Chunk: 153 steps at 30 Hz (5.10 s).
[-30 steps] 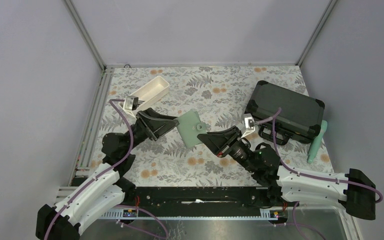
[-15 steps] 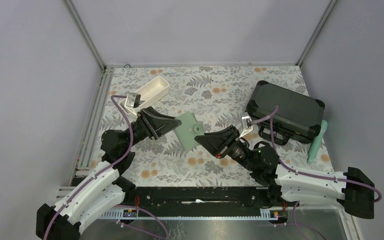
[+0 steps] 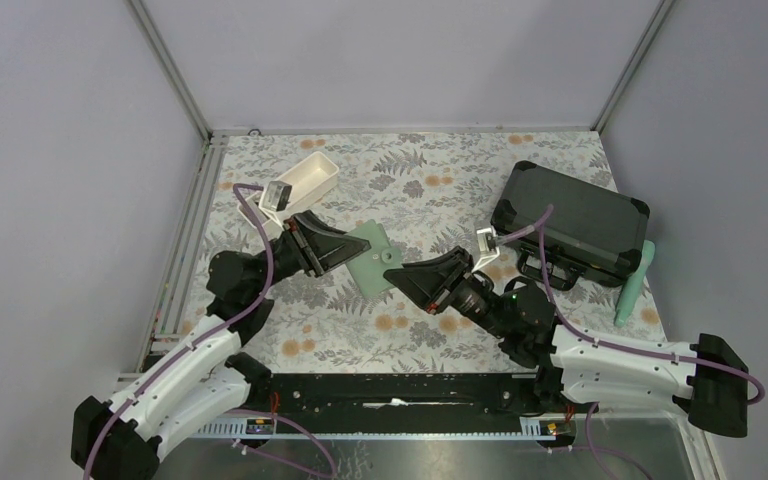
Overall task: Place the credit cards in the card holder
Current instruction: Close the card holder at the center of the board.
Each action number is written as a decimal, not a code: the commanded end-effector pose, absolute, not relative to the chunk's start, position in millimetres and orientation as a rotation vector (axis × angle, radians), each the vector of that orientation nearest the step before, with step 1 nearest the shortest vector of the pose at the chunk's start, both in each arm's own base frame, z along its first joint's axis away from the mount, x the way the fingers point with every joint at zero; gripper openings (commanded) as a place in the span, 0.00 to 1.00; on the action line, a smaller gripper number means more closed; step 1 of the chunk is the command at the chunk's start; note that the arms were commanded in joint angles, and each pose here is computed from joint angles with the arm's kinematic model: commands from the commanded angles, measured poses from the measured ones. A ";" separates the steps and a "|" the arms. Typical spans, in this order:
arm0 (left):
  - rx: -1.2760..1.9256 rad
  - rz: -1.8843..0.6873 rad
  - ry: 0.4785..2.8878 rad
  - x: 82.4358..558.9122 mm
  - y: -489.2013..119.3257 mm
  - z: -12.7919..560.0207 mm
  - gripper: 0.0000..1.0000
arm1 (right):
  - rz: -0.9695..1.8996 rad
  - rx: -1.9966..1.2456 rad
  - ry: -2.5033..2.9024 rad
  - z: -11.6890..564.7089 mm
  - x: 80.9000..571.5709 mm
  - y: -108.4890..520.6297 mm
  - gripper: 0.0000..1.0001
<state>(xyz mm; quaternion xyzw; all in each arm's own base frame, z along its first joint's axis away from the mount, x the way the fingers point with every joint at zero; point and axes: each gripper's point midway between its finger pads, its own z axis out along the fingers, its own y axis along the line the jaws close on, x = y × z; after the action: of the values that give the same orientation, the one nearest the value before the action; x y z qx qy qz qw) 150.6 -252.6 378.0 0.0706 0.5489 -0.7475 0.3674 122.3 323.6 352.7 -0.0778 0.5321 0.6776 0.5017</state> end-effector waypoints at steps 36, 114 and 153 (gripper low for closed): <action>0.198 -1.881 1.507 150.0 -245.1 357.3 0.00 | 1.689 -0.380 1.426 377.0 154.1 300.8 0.78; 0.114 -1.679 1.701 174.6 -243.6 332.5 0.00 | 1.751 -0.418 1.607 320.4 151.9 318.1 0.50; 0.167 -1.677 1.718 166.6 -243.6 327.7 0.00 | 1.792 -0.326 1.674 309.7 163.3 327.3 0.48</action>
<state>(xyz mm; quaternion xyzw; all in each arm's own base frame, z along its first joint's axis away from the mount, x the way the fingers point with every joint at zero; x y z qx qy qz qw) 172.2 -246.2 296.7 0.0350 0.6966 -0.6381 0.3261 158.6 327.3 283.1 -0.1279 0.6707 0.6658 0.3009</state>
